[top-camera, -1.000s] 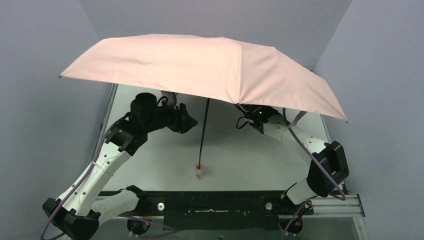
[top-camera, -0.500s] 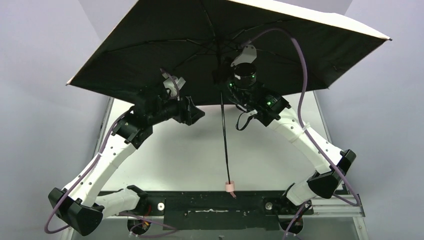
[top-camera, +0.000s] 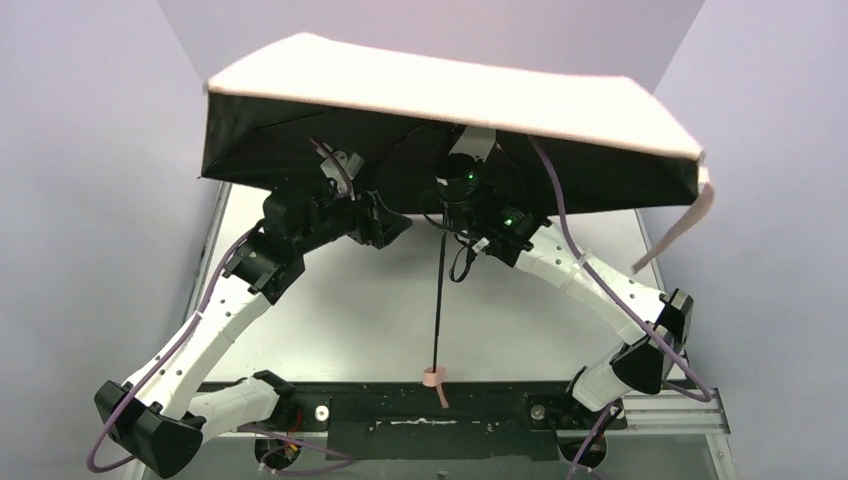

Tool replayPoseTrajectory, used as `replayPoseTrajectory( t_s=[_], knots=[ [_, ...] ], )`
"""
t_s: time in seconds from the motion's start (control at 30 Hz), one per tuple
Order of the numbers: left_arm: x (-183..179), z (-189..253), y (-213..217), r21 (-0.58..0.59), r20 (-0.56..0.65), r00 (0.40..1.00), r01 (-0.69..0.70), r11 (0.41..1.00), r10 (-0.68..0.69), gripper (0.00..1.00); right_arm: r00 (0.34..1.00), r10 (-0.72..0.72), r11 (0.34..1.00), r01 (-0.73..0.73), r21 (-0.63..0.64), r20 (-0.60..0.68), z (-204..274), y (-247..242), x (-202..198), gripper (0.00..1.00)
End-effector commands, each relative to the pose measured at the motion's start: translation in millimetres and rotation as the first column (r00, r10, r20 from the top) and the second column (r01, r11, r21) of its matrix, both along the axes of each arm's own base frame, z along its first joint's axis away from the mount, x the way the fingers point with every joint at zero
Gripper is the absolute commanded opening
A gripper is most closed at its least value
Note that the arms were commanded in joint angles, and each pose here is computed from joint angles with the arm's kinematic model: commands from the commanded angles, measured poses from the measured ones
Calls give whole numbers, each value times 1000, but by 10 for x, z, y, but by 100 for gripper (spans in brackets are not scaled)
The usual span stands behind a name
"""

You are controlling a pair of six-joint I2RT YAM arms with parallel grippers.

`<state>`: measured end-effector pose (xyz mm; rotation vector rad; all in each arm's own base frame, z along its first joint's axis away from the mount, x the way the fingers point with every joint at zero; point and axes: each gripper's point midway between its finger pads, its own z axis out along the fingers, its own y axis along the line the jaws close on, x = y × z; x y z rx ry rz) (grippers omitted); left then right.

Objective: Put away the umbrella

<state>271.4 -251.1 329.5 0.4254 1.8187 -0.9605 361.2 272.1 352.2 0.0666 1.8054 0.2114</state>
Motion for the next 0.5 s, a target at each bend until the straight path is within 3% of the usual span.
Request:
replayPoseTrajectory(
  t_s=[0.0, 0.17, 0.47],
  knots=[
    [-21, 130, -27, -75, 38, 999, 6, 997, -3, 68, 991, -111, 989, 103, 108, 70, 51, -79, 89, 0],
    [1, -11, -3, -97, 33, 999, -22, 995, 26, 75, 995, -86, 971, 74, 227, 42, -105, 130, 135, 0],
    [258, -126, -39, -65, 71, 995, -65, 996, 70, 75, 1000, 23, 933, -16, 358, -13, -138, 462, 105, 0]
  ],
)
